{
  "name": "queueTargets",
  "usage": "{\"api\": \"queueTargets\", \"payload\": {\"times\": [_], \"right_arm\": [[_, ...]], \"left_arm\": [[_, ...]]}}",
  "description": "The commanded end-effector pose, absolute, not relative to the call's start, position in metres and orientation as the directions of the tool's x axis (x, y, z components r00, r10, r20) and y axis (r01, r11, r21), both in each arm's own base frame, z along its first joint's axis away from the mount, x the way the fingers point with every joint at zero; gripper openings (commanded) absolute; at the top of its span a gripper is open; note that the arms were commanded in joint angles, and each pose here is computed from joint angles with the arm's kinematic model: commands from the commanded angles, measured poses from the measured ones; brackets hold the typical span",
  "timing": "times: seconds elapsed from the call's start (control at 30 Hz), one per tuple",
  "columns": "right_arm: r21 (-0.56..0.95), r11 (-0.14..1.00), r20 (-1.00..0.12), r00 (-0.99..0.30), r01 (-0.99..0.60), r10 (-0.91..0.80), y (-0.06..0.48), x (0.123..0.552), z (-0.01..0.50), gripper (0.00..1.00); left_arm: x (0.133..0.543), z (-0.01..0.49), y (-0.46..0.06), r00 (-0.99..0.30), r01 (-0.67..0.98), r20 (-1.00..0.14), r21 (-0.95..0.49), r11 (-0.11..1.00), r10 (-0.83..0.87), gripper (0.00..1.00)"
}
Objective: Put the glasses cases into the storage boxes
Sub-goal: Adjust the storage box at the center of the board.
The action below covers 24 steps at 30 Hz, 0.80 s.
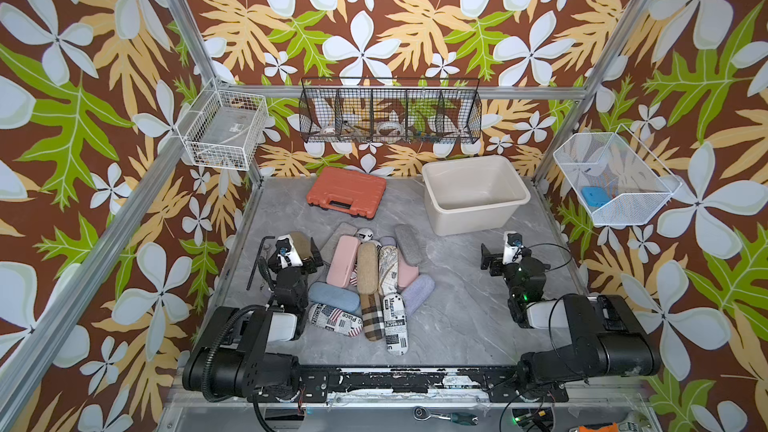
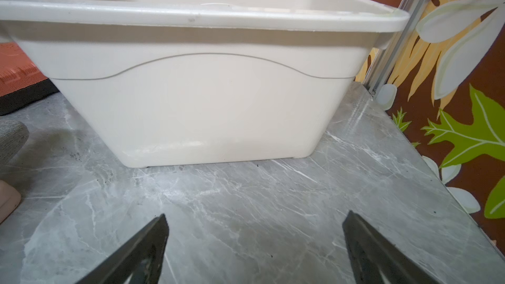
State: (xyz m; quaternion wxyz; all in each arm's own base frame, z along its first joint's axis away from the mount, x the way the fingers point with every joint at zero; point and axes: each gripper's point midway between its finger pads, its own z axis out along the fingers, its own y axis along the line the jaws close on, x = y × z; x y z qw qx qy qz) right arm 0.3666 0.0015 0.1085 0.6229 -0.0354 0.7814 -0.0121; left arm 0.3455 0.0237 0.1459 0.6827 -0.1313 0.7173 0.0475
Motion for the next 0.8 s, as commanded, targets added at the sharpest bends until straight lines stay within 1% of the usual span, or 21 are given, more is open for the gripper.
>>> {"api": "queueTargets", "payload": {"times": [0.0, 0.67, 0.77], "right_arm": [[-0.062, 0.997, -0.977, -0.2, -0.045, -0.07, 0.0025, 0.3674, 0.1143, 0.99], [-0.062, 0.997, -0.977, -0.2, -0.045, -0.07, 0.0028, 0.3673, 0.1139, 0.99], [-0.062, 0.997, -0.977, -0.201, -0.044, -0.07, 0.0024, 0.3672, 0.1139, 1.0]], "left_arm": [[0.3465, 0.1513, 0.0241, -0.013, -0.251, -0.993, -0.113, 0.961, -0.12, 1.0], [0.3463, 0.1512, 0.0245, -0.013, -0.253, -0.993, -0.113, 0.961, -0.12, 1.0], [0.3475, 0.1514, 0.0193, -0.018, -0.224, -0.994, -0.105, 0.969, -0.112, 1.0]]}}
